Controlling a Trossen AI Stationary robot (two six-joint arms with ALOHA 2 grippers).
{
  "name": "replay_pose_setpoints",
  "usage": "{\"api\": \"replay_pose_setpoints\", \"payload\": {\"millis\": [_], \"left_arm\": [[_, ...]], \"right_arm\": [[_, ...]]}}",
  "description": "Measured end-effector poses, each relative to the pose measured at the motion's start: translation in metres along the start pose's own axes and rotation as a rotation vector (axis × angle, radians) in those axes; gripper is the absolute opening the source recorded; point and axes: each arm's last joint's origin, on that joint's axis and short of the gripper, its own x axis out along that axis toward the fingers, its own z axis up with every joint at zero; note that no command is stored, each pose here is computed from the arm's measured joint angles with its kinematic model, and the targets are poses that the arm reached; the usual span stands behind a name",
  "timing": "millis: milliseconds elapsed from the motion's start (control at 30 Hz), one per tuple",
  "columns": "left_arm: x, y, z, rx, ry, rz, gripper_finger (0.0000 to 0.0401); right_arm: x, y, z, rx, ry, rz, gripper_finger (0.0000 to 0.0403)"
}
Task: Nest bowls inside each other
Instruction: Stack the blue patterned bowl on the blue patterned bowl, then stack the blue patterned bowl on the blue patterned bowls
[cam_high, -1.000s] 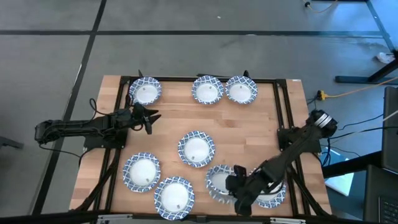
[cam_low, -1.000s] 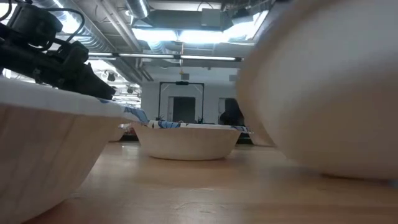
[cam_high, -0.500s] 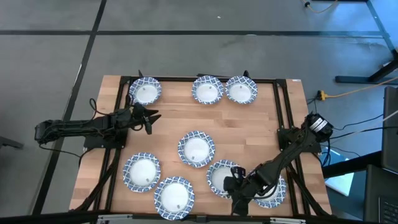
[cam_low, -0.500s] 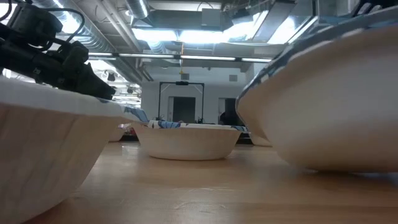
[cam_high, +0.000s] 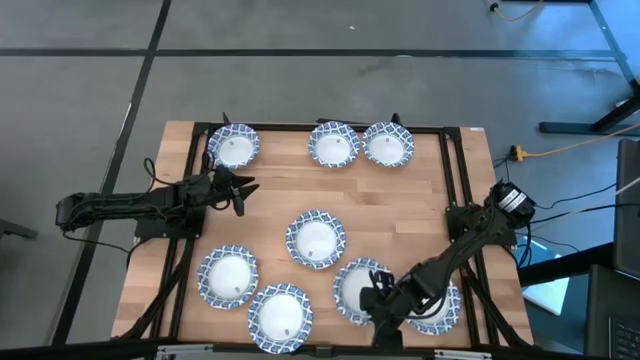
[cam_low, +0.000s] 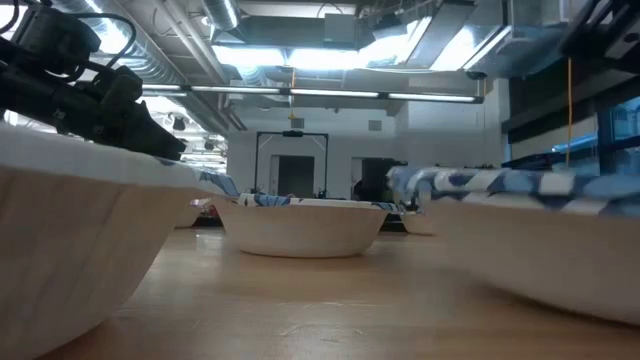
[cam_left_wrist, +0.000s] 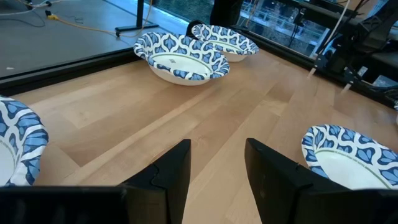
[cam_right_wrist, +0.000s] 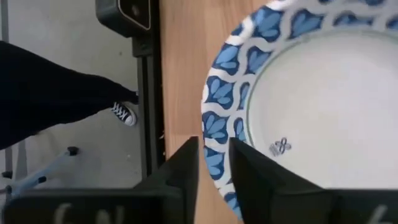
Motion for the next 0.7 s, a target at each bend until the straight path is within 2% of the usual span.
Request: {"api": "replay_pose_setpoints", "payload": {"millis": [200, 400, 600, 700], "left_arm": [[0.000, 0.000, 0.000, -0.002, 0.000, 0.000, 0.0146], [0.000, 0.000, 0.000, -0.002, 0.000, 0.000, 0.0146], [0.000, 0.000, 0.000, -0.026, 0.000, 0.000, 0.0146], [0.000, 0.000, 0.000, -0.026, 0.000, 0.000, 0.0146]], "right_arm": [[-0.001, 0.000, 0.000, 0.003, 0.004, 0.004, 0.0158], [-0.018, -0.002, -0.002, 0.000, 0.015, -0.008, 0.0178], [-0.056, -0.010, -0.025, 0.027, 0.029, -0.196, 0.0179], [-0.078, -0.013, -0.039, 0.074, -0.029, -0.309, 0.0179]]}}
